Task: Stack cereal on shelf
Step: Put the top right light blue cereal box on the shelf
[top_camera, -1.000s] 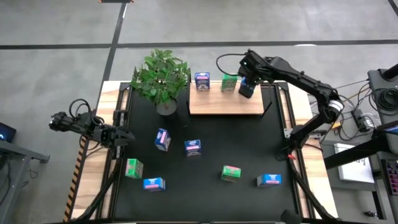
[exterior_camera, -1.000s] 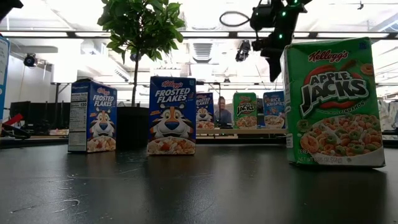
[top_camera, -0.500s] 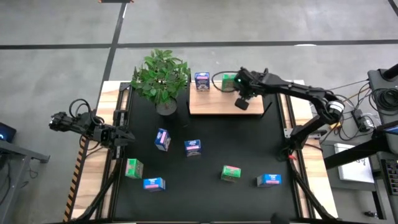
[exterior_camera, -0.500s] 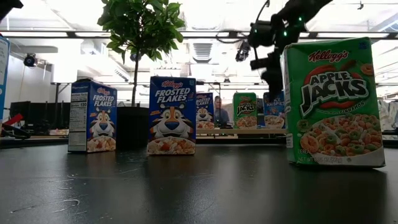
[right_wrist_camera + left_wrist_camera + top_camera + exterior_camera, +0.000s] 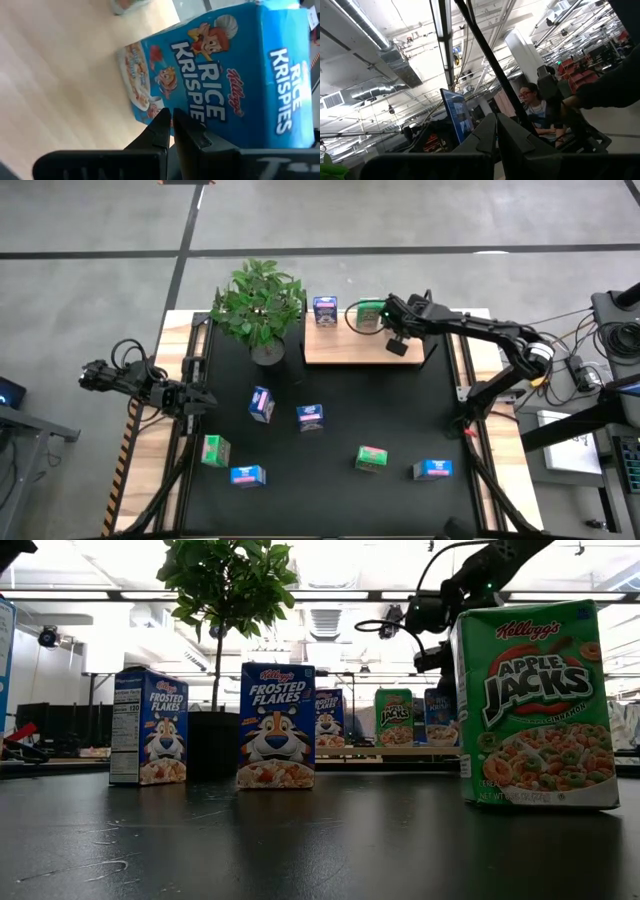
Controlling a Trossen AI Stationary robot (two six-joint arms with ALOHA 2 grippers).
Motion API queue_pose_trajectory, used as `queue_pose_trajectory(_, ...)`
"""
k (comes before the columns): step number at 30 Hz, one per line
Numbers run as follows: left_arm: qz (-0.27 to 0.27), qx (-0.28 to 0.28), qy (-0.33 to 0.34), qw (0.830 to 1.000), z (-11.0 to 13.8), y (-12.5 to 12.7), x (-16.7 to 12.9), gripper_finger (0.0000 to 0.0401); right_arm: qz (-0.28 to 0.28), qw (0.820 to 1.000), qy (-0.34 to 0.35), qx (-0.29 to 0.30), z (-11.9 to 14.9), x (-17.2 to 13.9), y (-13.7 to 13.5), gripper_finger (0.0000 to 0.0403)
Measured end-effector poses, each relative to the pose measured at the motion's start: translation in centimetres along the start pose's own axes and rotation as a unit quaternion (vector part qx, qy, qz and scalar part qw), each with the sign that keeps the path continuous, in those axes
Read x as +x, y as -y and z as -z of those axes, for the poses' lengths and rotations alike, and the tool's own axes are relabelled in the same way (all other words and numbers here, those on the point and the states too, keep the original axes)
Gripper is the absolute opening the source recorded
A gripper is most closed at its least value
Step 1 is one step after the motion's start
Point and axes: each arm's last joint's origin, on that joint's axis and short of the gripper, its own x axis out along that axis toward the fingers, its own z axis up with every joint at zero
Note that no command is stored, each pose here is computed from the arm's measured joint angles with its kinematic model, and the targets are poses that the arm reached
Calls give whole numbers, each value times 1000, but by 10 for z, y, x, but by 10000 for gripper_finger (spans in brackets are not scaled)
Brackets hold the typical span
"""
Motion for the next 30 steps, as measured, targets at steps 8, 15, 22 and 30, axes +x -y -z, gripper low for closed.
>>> queue_pose_trajectory(8, 0, 0, 0, 1000, 0, 0, 0, 0, 6, 1000, 1, -1, 0, 2, 8, 12)
queue_pose_trajectory(15, 0, 0, 0, 1000, 0, 0, 0, 0, 0, 1000, 2, -5, 0, 2, 8, 12)
queue_pose_trajectory(22, 0, 0, 0, 1000, 0, 0, 0, 0, -64, 998, 13, 9, 1, 3, 3, 12)
queue_pose_trajectory(30, 0, 0, -1, 1000, 0, 0, 0, 0, -71, 997, 30, 23, 5, 14, -6, 12)
